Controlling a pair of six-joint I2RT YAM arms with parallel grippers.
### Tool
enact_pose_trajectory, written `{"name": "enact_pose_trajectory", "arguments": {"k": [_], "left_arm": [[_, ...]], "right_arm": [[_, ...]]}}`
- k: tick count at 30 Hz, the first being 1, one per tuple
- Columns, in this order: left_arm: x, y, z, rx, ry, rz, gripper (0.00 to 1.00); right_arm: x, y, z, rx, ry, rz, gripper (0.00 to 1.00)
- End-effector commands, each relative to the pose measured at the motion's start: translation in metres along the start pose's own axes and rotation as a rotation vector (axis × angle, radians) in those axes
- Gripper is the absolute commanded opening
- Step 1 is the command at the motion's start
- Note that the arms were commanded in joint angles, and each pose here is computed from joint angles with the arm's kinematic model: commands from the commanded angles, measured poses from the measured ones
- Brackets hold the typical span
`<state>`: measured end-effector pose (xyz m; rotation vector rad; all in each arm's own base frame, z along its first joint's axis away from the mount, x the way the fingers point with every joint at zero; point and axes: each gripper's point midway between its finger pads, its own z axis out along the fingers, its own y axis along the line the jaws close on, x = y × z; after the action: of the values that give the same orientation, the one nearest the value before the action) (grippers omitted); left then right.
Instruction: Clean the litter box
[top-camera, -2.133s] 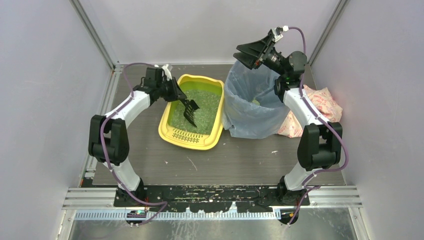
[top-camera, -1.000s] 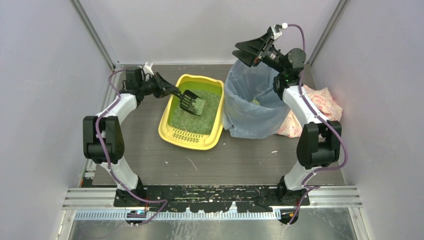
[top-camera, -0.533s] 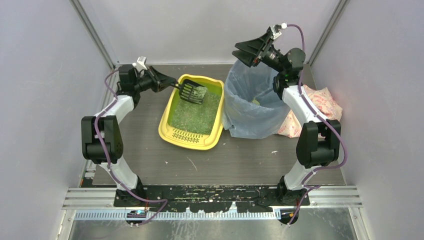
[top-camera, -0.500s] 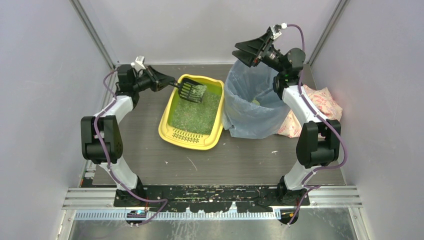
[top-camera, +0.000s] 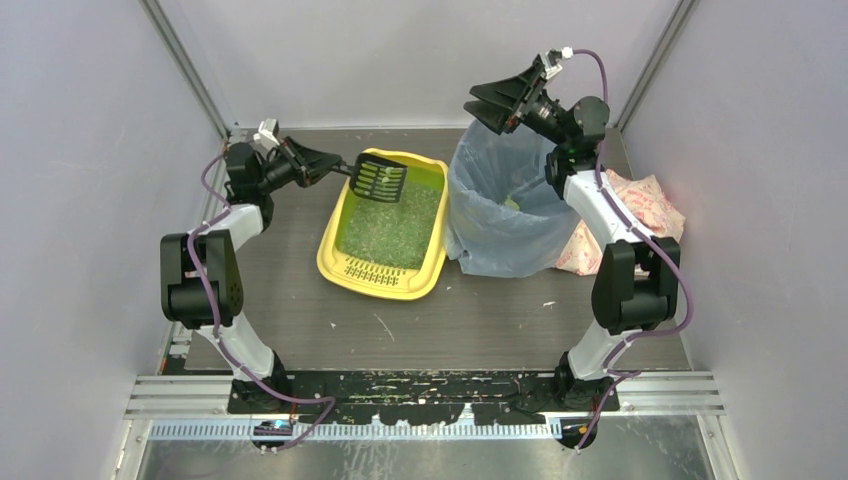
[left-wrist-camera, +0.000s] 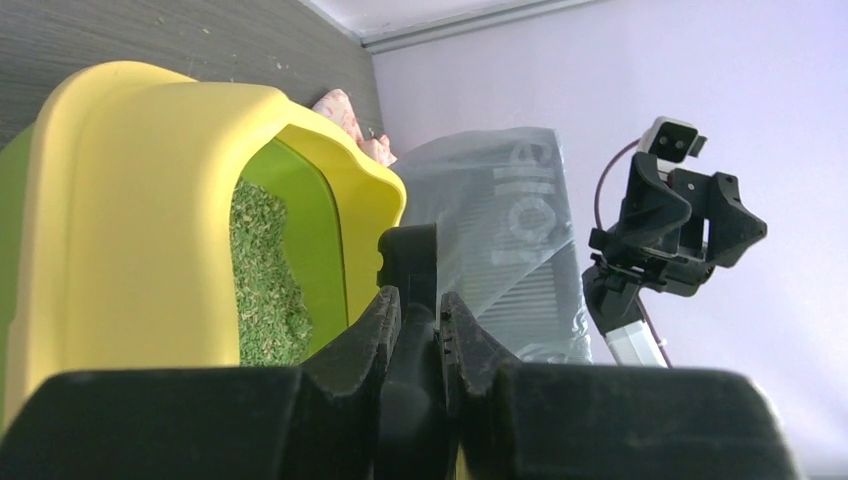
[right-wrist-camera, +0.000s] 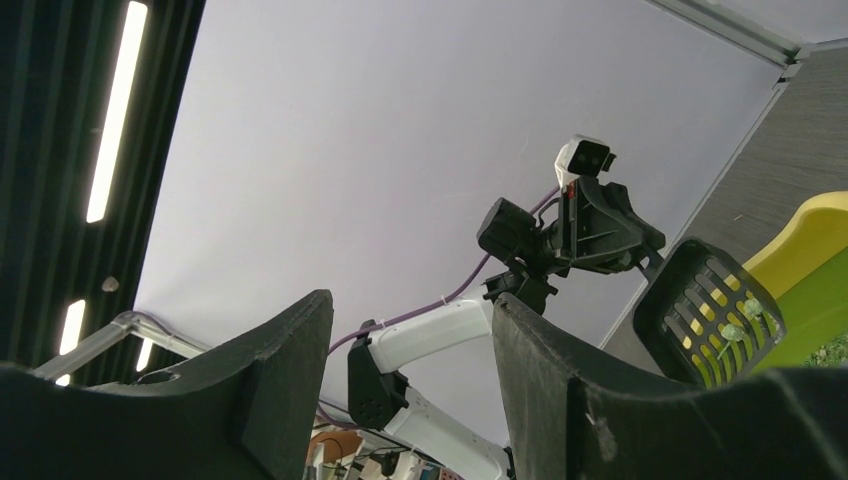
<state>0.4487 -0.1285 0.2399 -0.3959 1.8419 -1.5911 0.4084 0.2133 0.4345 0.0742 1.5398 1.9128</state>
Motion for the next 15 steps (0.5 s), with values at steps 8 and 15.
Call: {"name": "enact_pose_trajectory", "arguments": {"k": [8, 15], "left_arm": [[-0.008, -0.058, -0.004, 0.155, -0.011, 0.117, 0.00], [-0.014, -0.063, -0.002, 0.263, -0.033, 0.066, 0.00]], "right_arm": [[-0.004, 0.034, 0.007, -0.092, 0.004, -0.070, 0.65], [-0.005, 0.048, 0.009, -0.115, 0.014, -0.085, 0.65]]}}
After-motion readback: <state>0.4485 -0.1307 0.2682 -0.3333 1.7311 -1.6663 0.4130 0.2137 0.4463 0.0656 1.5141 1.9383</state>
